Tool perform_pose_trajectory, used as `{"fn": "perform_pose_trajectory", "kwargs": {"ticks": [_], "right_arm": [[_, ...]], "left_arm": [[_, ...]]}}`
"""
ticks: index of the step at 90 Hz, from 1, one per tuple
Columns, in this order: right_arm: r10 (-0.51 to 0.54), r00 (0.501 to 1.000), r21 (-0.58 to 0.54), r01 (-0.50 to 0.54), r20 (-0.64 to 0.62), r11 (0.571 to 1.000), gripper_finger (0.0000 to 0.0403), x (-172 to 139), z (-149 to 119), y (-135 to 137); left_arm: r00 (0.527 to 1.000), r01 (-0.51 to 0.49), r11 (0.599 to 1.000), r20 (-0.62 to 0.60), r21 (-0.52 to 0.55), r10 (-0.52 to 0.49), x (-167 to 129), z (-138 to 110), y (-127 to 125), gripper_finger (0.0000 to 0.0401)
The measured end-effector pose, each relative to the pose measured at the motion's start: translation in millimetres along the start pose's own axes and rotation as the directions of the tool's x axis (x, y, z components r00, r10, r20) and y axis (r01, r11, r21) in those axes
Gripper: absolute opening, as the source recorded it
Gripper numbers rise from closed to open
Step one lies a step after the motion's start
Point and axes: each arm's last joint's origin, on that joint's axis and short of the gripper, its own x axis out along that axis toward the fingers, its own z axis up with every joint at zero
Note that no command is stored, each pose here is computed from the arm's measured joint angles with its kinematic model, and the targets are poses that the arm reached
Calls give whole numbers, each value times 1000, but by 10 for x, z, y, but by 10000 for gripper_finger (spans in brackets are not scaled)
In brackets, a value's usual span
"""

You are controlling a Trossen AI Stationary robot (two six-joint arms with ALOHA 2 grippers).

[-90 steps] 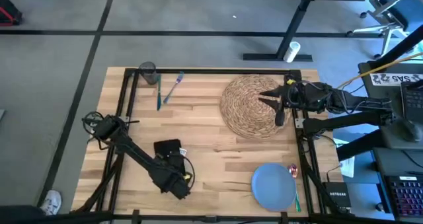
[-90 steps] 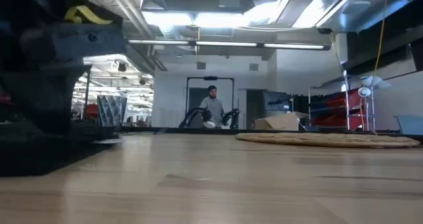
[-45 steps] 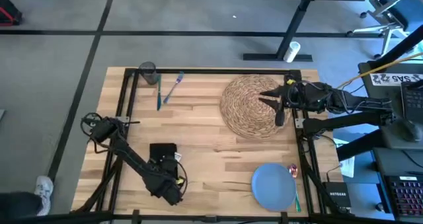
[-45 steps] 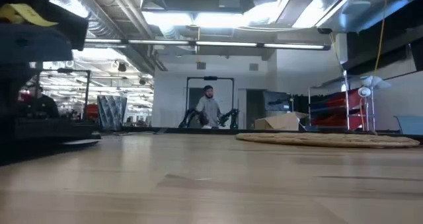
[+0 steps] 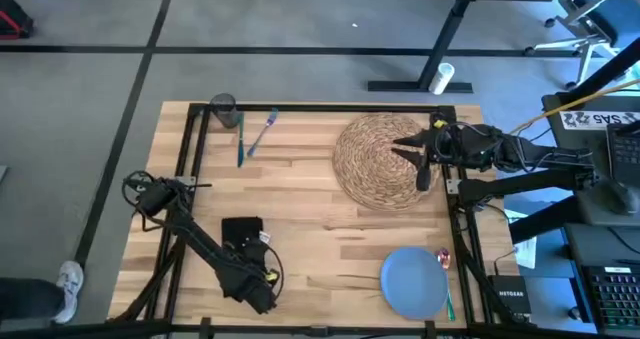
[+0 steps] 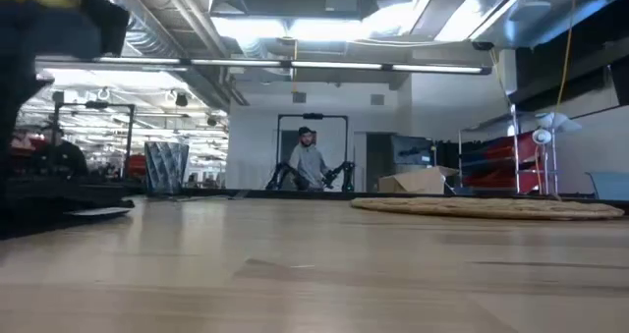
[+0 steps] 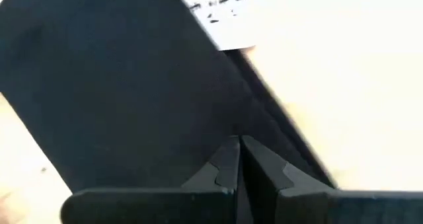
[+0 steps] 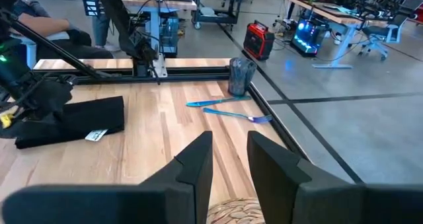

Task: Set table place
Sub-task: Fold the black table napkin, then move the blue knife to the center of the table

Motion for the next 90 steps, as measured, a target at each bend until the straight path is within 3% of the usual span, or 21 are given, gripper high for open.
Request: {"fn": "perform_pose_trajectory", "kwargs": {"ticks": [37,51,67,90], "right_arm": [[0,1000,-1,0,4,1000,83,0,4,0],[0,1000,-3,0,0,1000,83,25,4,6],[-1,1000,3,1,24,1000,83,29,29,6],[14,999,6,-14,35,1000,83,28,39,10]], "left_arm": [[995,50,995,86,-85,-42,-342,377,-175,0],[988,-64,979,128,-193,90,-266,711,-101,0],[946,-198,937,193,-287,259,-138,1188,35,0],[915,-285,923,214,-257,342,102,1873,167,0]]}}
